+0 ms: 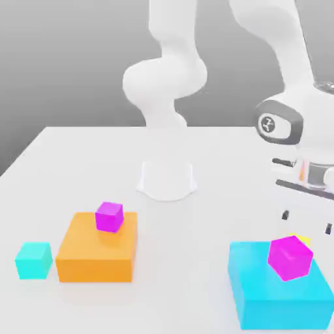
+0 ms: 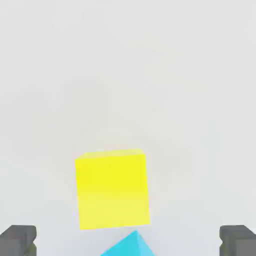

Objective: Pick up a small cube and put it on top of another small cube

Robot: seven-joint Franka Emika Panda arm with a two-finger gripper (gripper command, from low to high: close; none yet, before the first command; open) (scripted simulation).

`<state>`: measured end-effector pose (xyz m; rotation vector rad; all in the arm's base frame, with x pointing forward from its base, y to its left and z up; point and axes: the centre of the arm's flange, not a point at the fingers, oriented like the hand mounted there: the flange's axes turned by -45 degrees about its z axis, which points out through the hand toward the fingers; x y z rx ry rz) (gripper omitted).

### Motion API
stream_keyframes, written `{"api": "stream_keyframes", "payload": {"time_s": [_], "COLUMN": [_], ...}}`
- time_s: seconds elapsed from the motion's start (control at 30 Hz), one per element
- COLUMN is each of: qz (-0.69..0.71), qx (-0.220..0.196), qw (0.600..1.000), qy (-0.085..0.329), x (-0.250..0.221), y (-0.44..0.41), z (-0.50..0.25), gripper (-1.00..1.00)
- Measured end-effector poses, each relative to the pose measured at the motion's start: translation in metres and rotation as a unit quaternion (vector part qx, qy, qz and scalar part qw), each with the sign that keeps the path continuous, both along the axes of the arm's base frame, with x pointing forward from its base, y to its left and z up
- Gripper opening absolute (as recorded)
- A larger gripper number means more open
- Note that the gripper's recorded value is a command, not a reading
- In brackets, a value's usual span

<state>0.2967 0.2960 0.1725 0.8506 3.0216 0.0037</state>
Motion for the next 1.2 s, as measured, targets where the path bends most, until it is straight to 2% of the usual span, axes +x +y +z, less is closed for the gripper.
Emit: {"api": "stream_keyframes", "payload": {"time_s": [0.1, 0.13, 0.37, 0.57, 0.73, 0.9, 1.07, 1.1, 1.2], "qz": [0.004, 0.004, 0.005, -0.002, -0.142, -0.296, -0.326, -0.327, -0.327], "qx": [-0.001, -0.001, -0.002, -0.002, -0.003, -0.001, -0.001, -0.001, -0.001], "qw": [1.0, 1.0, 1.0, 1.0, 0.99, 0.955, 0.945, 0.945, 0.945], "qy": [0.001, 0.001, 0.002, 0.002, -0.002, 0.0, 0.003, 0.003, 0.003], "x": [-0.001, -0.002, -0.002, 0.0, 0.057, 0.109, 0.117, 0.117, 0.117], "y": [0.0, 0.0, -0.001, -0.001, -0.025, -0.065, -0.07, -0.07, -0.07], "z": [-0.032, -0.042, -0.044, 0.012, 0.071, 0.134, 0.096, 0.088, 0.088], "gripper": [0.0, -1.0, -1.0, -1.0, -1.0, -1.0, -1.0, 1.0, 1.0]}}
